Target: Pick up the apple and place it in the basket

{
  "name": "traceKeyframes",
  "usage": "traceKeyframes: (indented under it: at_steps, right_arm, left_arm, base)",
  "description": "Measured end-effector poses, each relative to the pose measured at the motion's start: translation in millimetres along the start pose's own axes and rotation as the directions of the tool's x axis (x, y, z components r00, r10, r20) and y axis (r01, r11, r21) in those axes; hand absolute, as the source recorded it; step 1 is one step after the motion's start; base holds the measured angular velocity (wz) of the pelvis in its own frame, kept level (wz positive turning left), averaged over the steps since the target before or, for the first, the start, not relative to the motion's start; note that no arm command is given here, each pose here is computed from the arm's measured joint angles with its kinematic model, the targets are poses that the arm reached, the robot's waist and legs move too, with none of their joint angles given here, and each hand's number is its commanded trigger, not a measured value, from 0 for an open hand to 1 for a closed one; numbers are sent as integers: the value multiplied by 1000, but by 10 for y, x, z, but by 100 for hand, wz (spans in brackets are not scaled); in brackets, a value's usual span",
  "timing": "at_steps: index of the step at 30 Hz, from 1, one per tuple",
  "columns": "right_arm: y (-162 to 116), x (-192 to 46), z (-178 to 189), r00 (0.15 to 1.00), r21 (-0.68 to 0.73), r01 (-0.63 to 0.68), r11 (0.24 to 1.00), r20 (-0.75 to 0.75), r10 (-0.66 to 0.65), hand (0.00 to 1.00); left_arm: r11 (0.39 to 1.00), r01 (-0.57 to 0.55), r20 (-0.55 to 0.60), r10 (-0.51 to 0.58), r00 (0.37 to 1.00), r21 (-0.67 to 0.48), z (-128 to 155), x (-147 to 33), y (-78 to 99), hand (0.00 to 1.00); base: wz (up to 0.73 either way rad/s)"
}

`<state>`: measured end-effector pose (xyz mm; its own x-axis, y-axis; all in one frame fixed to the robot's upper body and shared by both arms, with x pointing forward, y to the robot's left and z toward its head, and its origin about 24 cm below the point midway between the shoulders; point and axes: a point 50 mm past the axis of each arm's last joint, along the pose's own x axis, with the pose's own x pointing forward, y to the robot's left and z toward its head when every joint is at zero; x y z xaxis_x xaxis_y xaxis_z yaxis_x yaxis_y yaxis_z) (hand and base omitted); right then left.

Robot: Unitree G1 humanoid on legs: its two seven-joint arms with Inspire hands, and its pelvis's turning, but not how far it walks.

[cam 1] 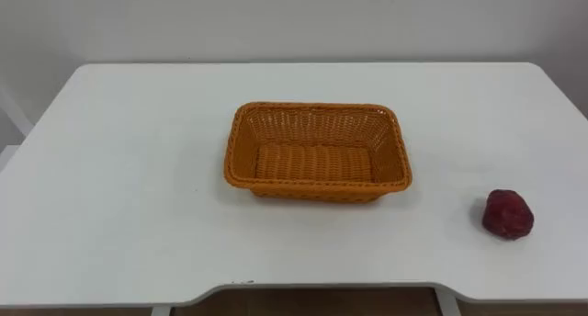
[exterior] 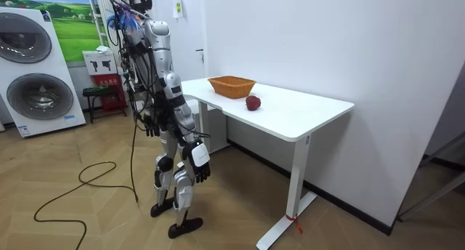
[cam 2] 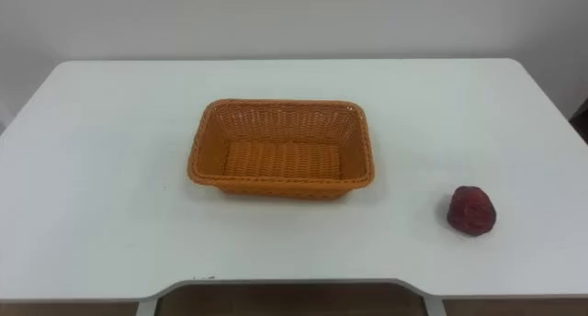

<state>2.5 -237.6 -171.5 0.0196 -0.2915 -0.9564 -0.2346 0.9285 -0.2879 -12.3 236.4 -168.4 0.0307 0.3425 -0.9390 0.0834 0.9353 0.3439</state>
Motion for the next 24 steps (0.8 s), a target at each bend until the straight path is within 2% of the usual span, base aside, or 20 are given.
traceKeyframes:
  at_steps: [6, 9, 12, 14, 15, 17, 18, 20, 21, 23, 24]
  right_arm:
    - [4, 0, -8, 1000, 50, -2, 999, -7, 2, 0]
    - [-3, 0, -28, 1000, 127, 21, 992, -22, -19, 0]
    - [-41, 1, -63, 998, 338, 61, 939, -54, -45, 0]
    - [-83, 0, -29, 997, 594, 81, 800, -60, -56, 0]
    - [-101, 1, -10, 997, 642, 83, 762, -57, -60, 0]
    - [-211, -6, 121, 995, 795, 75, 602, -23, -94, 0]
    - [-247, -11, 154, 994, 825, 72, 560, -13, -109, 0]
    - [-418, -41, 280, 984, 923, 60, 379, 9, -177, 0]
    - [-471, -55, 320, 980, 940, 54, 336, 14, -198, 0]
    - [-707, -150, 518, 956, 984, 11, 180, 43, -291, 0]
    - [-764, -177, 557, 947, 989, -1, 147, 48, -316, 0]
  left_arm:
    - [1000, 0, 3, 0, 1000, -1, 9, 0, 2, 0]
    - [1000, 0, 4, 0, 1000, -3, 8, 0, 0, 0]
    - [1000, 2, 8, -2, 1000, -6, 11, -2, -14, 0]
    - [1000, 3, 17, -3, 1000, -18, 16, -3, -20, 0]
    - [1000, 3, 18, -2, 1000, -29, 14, -3, -19, 0]
    - [998, -7, 21, 8, 1000, -66, -24, -4, 1, 0]
    - [997, -10, 24, 12, 1000, -81, -24, -3, 11, 0]
    - [990, -28, 43, 34, 998, -138, -3, 1, 71, 0]
    - [988, -33, 48, 41, 998, -152, 0, 1, 86, 0]
    - [984, -48, 61, 60, 996, -174, -19, -4, 128, 0]
    - [982, -55, 66, 68, 995, -178, -21, -6, 141, 0]
  base:
    - [0]
    - [-2]
    - [-5]
    - [0]
    - [0]
    - [-7]
    - [-10]
    - [-3]
    - [0]
    - [0]
    - [0]
